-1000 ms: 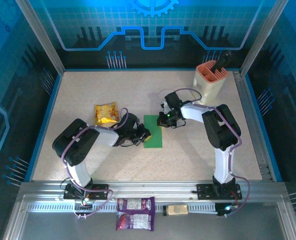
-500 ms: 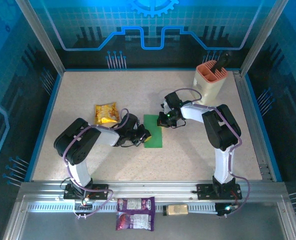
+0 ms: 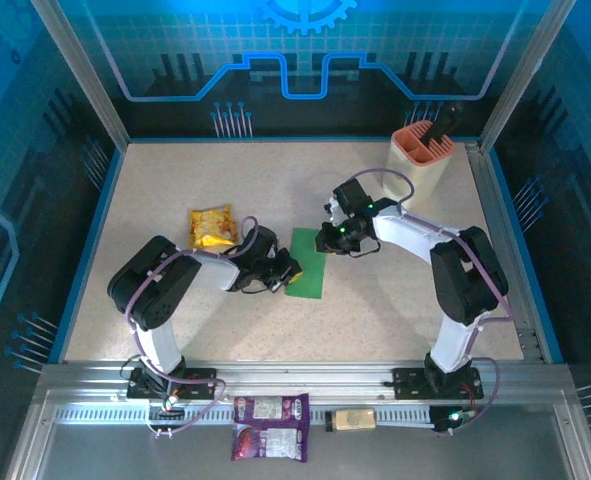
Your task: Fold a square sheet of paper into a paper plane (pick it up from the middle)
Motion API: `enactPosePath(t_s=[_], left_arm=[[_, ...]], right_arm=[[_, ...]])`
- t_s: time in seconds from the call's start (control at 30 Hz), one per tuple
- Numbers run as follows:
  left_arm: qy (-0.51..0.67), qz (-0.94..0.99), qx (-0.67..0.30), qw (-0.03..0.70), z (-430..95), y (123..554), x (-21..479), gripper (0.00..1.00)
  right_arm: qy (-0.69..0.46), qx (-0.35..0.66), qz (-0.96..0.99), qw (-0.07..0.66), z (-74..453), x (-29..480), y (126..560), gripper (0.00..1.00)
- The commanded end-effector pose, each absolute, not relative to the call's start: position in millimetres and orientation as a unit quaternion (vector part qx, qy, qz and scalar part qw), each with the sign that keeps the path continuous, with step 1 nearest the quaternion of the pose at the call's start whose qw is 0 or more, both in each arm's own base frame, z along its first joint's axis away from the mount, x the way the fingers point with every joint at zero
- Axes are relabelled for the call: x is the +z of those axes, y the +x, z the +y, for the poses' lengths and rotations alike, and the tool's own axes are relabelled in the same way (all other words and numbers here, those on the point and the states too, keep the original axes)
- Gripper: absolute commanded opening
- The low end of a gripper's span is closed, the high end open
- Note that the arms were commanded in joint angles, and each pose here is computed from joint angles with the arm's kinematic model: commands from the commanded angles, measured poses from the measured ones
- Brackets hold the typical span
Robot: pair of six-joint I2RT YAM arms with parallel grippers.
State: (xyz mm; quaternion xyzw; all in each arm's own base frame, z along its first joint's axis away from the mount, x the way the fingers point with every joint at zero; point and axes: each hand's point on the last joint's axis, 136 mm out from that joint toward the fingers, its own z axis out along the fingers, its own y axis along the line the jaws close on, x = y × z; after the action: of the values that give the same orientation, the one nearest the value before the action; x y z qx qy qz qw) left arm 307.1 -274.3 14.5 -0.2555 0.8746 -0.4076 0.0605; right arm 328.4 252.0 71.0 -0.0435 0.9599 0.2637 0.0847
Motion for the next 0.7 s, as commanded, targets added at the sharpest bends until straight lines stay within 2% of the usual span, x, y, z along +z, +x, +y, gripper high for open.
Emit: enactPosePath(t_s=[0.0,0.13,0.3,0.53,0.67], left_arm=[[-0.284,0.895,-0.343,0.023,-259.1,287.1,-18.5,0.04],[-0.284,0.895,-0.342,0.023,-259.1,286.5,-18.7,0.04],[-0.281,0.896,-0.343,0.021,-260.1,285.8,-18.3,0.04],[-0.268,0.895,-0.355,0.025,-264.8,288.3,-10.7,0.04],[-0.236,0.889,-0.388,0.057,-274.7,298.2,15.3,0.05]], right_arm=[[-0.051,0.265,0.962,0.034,256.9,44.6,300.3,0.13],[-0.050,0.287,0.957,0.018,267.5,32.7,293.6,0.07],[-0.047,0.283,0.958,0.011,268.9,16.9,294.2,0.05],[-0.041,0.225,0.973,-0.010,246.0,-19.3,281.3,0.03],[-0.032,0.182,0.982,-0.029,227.8,-41.0,271.0,0.02]])
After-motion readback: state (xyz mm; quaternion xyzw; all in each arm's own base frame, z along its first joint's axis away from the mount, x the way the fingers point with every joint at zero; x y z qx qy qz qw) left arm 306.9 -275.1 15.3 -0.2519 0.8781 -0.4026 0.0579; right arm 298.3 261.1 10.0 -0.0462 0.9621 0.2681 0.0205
